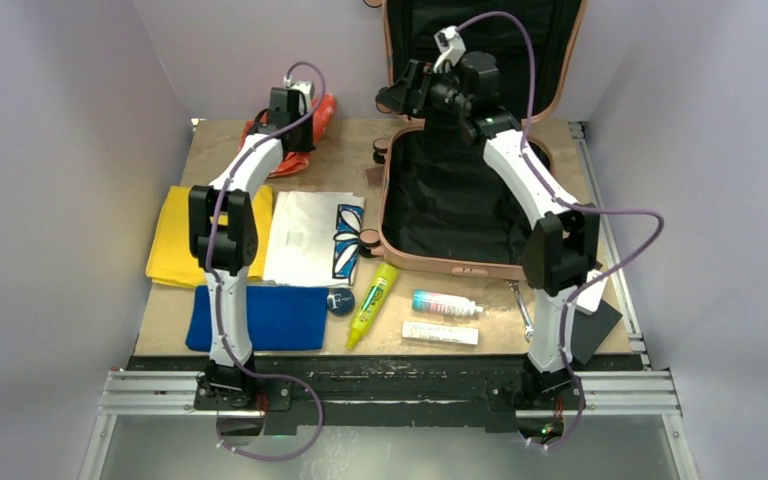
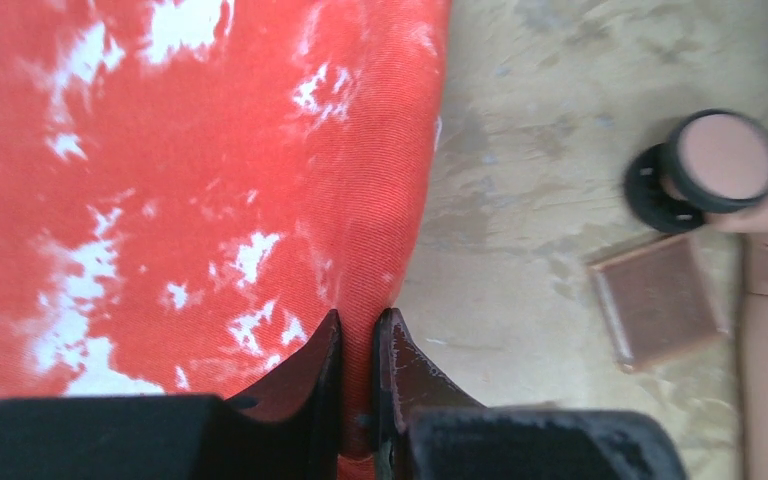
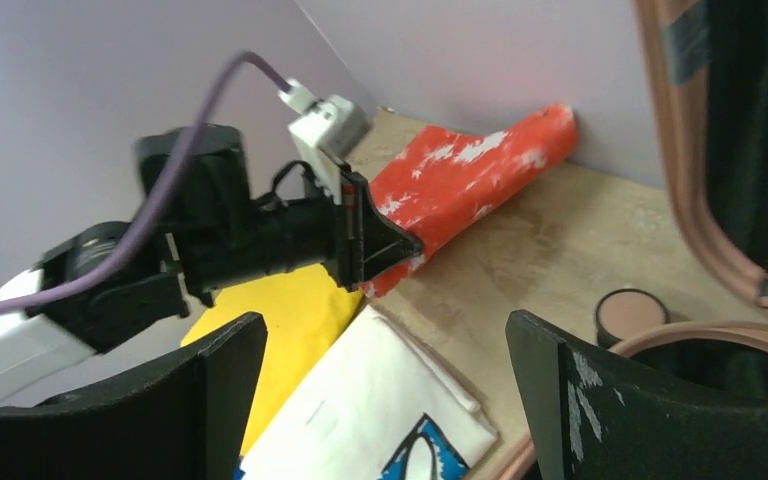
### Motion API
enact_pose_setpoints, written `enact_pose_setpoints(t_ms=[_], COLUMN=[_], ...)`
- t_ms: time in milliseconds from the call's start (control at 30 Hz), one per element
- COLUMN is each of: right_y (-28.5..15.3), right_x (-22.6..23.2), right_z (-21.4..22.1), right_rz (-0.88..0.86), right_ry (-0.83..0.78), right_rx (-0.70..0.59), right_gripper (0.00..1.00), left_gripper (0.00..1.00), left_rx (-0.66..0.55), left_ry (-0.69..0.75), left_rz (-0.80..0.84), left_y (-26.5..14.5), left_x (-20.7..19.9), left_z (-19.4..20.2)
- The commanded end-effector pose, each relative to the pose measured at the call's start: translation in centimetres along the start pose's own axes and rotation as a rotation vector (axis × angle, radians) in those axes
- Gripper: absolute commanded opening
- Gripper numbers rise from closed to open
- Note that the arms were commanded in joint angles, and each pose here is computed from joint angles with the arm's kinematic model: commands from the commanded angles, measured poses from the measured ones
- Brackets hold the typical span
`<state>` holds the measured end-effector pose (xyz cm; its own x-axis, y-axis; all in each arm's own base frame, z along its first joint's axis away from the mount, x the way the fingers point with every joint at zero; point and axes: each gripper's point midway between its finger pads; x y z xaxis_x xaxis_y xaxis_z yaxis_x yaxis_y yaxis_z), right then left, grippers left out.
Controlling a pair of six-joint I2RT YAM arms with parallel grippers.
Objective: Pack the luggage
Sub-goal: Pick up the clothes from the corner of the board.
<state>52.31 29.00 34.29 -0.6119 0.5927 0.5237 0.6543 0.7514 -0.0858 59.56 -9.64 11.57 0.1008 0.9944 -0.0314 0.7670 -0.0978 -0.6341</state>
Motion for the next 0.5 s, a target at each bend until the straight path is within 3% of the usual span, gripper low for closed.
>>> enact_pose_setpoints(t_ms=[0,467], right_y=[2.1,8.3], right_x=[2.8,0.4], right_z=[-0.8,9.1], right_rz=[-0.019,0.023], right_ry=[0.063,0.293], right_rx=[-0.019,0.119], right_gripper=[0.94,0.9], left_gripper=[0.0,0.0], left_rx=[-0.24,-0.298], left_ry=[-0.044,-0.087], left_rz=[0.149,0.185], left_y=[-6.6,-12.7], left_x=[-2.6,-1.9], left_z=[-8.4,-6.3])
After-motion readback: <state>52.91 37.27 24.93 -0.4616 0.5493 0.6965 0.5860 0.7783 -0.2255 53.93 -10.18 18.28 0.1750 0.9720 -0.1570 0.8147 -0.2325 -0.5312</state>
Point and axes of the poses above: each gripper's point midway between its finger pads, its own y axis out along the fingers, its own x axis along the line the jaws close on, z = x × y, and after that the axes turned 1 degree about y, right-handed
